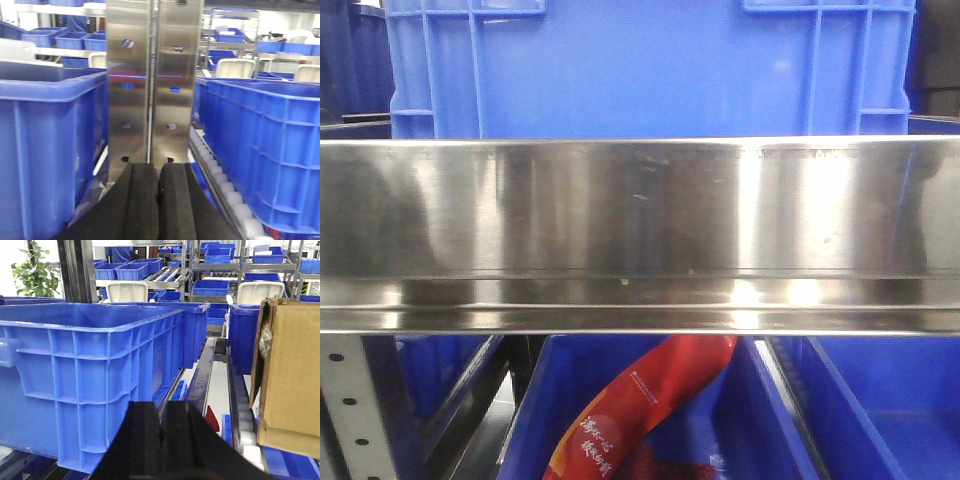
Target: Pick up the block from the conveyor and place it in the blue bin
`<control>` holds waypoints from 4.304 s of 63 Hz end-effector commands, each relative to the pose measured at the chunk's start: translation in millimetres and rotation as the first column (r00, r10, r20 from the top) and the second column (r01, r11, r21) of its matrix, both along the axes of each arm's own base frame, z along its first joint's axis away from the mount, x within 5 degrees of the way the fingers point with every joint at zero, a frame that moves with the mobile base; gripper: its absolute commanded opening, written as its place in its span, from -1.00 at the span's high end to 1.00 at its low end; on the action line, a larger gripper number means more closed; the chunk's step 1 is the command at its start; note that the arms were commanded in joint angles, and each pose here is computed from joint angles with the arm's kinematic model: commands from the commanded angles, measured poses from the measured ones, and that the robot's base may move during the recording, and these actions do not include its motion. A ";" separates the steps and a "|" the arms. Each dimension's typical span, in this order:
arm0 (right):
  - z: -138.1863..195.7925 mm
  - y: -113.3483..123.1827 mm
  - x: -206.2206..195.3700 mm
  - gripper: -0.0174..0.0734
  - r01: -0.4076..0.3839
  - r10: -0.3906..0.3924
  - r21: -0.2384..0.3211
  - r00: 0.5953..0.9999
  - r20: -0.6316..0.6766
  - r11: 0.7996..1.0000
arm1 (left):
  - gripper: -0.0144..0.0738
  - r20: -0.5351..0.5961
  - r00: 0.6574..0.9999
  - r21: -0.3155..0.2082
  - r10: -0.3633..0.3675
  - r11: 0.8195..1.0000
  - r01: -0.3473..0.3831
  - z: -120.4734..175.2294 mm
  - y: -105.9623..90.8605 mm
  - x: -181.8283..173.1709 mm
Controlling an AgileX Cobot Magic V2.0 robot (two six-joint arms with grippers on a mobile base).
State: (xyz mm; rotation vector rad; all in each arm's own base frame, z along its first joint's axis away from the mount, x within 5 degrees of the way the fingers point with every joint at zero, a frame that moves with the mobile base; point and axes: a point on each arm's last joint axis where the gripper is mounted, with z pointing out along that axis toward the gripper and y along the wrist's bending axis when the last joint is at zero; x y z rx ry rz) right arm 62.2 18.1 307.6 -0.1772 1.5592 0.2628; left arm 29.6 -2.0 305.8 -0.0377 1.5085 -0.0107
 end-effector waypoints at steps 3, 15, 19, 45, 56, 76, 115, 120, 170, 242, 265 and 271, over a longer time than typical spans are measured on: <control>0.2 -0.8 -0.7 0.97 0.009 -0.009 -0.005 1.000 0.013 1.000 | 0.92 0.008 1.000 -0.002 0.008 1.000 -0.008 -0.1 0.3 -0.5; 0.0 -0.8 -0.7 0.97 0.009 -0.009 -0.005 1.000 0.011 1.000 | 0.92 0.017 1.000 -0.003 0.009 1.000 -0.009 0.7 0.4 -0.6; 0.1 -0.9 -0.6 0.97 0.011 -0.011 -0.005 1.000 0.013 1.000 | 0.92 0.019 1.000 -0.003 0.009 1.000 -0.009 0.9 0.4 -0.6; -54.8 -12.8 -3.3 0.97 0.191 -0.190 -0.009 0.980 0.063 0.982 | 0.92 0.019 1.000 -0.003 0.009 1.000 -0.009 0.9 0.4 -0.6; -93.7 -14.8 -6.6 0.97 0.220 -0.219 -0.010 0.974 0.052 0.975 | 0.92 0.019 1.000 -0.003 0.009 1.000 -0.009 0.9 0.4 -0.6; -96.3 -15.1 -6.0 0.97 0.225 -0.224 -0.005 0.973 0.062 0.974 | 0.92 0.021 1.000 -0.002 0.009 1.000 -0.009 1.0 0.4 -1.0; -96.0 -15.1 -6.0 0.97 0.225 -0.224 -0.004 0.972 0.065 0.974 | 0.92 0.021 1.000 -0.002 0.009 1.000 -0.009 1.0 0.4 -1.0; -96.0 -15.1 -6.0 0.97 0.225 -0.224 -0.004 0.972 0.065 0.974 | 0.92 0.021 1.000 -0.002 0.009 1.000 -0.009 1.0 0.4 -1.0; -96.0 -15.1 -6.0 0.97 0.225 -0.224 -0.004 0.972 0.065 0.974 | 0.92 0.088 0.996 -0.038 -0.023 0.999 0.027 -69.7 1.7 25.6; -95.8 -15.1 -6.0 0.97 0.225 -0.224 -0.004 0.972 0.067 0.974 | 0.92 -0.003 0.997 0.054 -0.078 0.995 0.079 -95.1 -1.6 26.6; -95.8 -15.1 -6.0 0.97 0.225 -0.224 -0.004 0.972 0.067 0.974 | 0.92 -0.003 0.997 0.054 -0.078 0.995 0.079 -95.1 -1.6 26.6; -95.8 -15.1 -6.0 0.97 0.225 -0.224 -0.004 0.972 0.067 0.974 | 0.92 -0.003 0.997 0.054 -0.078 0.995 0.079 -95.1 -1.6 26.6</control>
